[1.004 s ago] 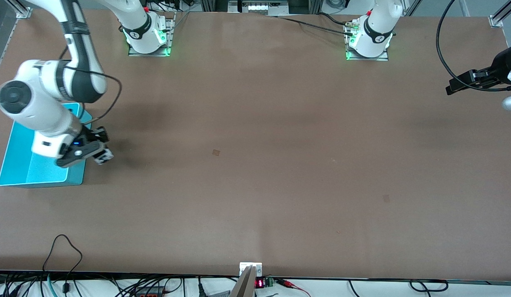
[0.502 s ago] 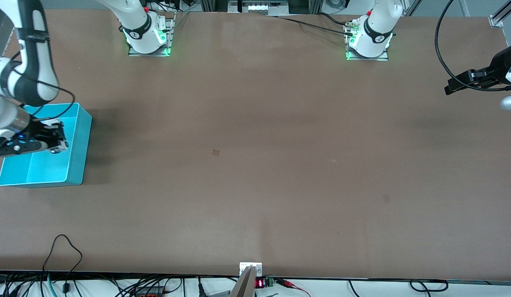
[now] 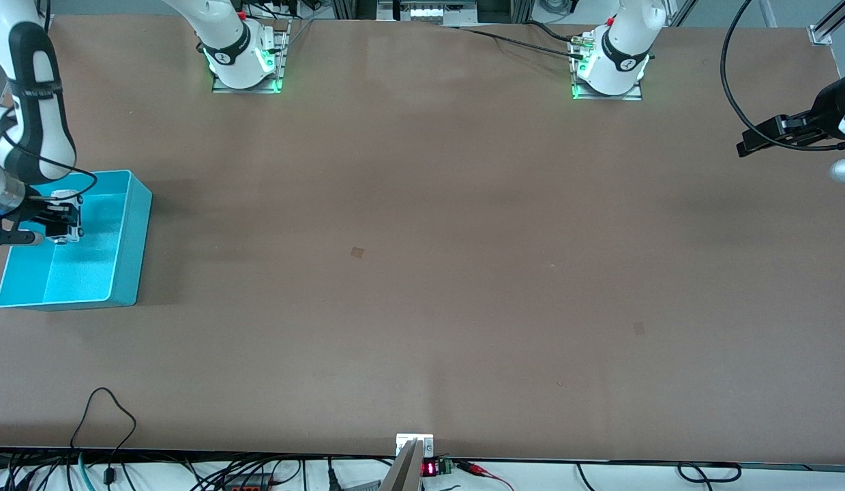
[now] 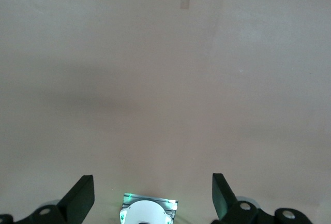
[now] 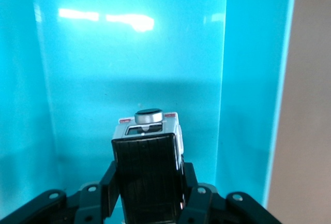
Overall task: Wind and store white jeep toy
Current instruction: 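Lower the jeep into the blue bin and open the right gripper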
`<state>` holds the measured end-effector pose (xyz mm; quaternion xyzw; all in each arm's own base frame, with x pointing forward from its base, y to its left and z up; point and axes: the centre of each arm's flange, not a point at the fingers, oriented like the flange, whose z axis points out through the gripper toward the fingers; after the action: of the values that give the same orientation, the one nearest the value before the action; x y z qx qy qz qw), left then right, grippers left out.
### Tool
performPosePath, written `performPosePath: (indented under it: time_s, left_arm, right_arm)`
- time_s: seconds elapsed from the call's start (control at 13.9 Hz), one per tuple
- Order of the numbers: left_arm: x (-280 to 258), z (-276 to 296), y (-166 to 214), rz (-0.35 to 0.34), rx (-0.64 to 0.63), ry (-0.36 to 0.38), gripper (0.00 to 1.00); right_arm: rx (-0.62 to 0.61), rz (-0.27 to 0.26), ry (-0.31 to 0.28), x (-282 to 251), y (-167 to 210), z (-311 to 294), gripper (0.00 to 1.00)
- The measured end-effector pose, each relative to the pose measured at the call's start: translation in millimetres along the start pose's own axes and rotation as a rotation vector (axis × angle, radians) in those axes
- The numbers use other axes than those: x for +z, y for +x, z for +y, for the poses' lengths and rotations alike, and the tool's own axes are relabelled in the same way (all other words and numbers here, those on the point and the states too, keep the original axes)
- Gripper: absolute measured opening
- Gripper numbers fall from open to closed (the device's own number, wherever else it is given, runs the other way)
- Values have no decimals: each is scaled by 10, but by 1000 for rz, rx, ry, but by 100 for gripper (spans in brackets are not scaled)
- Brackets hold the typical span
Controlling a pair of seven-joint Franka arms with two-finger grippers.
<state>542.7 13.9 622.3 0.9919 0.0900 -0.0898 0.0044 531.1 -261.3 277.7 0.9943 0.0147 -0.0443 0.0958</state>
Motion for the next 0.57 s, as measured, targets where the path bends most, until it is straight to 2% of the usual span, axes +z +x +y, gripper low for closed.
performPosePath:
  time_s: [0.22,0.57]
  left_arm:
    - [-7,-14,2,2,-3,-1,100]
    - [-48,-27,-2,11,-5,-2,100]
  right_arm:
    - [37,-25,29,232,-17,-34,52]
    - [77,-39,78,436,-68,-54,52]
